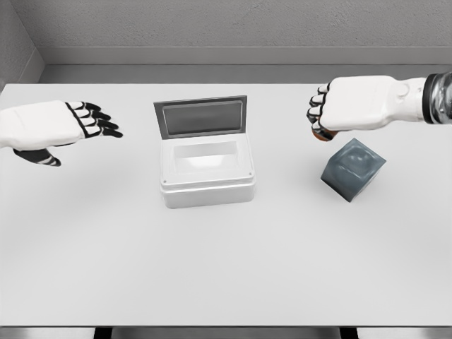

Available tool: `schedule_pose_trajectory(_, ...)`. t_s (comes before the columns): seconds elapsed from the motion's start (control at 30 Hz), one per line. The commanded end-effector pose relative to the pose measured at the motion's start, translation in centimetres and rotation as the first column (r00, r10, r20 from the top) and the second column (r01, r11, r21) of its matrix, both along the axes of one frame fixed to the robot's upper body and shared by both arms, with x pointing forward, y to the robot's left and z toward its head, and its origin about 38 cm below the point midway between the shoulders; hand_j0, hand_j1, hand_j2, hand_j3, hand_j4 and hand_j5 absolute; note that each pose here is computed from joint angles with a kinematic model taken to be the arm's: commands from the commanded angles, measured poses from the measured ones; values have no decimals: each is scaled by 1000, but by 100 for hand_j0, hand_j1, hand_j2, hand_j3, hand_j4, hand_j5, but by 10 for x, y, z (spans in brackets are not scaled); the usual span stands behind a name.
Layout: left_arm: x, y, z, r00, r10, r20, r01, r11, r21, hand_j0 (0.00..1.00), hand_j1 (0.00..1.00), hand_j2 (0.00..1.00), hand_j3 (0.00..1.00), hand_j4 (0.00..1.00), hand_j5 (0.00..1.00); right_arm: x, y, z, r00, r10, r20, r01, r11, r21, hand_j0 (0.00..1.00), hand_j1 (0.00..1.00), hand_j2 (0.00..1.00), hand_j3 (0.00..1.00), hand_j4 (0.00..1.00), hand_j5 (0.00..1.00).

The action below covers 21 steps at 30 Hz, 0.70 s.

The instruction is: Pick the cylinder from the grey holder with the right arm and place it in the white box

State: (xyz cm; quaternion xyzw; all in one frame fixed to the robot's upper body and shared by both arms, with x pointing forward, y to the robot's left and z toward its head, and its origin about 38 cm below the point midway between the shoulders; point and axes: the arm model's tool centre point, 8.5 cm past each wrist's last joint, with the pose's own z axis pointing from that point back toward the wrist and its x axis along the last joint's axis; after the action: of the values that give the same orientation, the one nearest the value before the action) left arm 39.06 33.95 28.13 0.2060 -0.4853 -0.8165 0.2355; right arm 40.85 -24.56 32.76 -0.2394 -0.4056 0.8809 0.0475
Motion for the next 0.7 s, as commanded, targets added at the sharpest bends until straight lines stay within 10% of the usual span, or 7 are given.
schedule_pose_trajectory(0.0, 0, 2, 1, 1000, 5, 0, -5, 1000, 4, 100, 100, 100, 100, 100, 100, 0, 10, 0, 1000, 21, 3, -21, 1000, 13, 35, 35, 35, 35, 35, 35)
schedule_pose_trajectory(0.67, 2, 4, 4, 1000, 13, 10, -13, 1000, 6, 100, 100, 100, 100, 100, 100, 1, 67, 7, 989, 149, 25, -150, 986, 68, 35, 35, 35, 35, 35, 35)
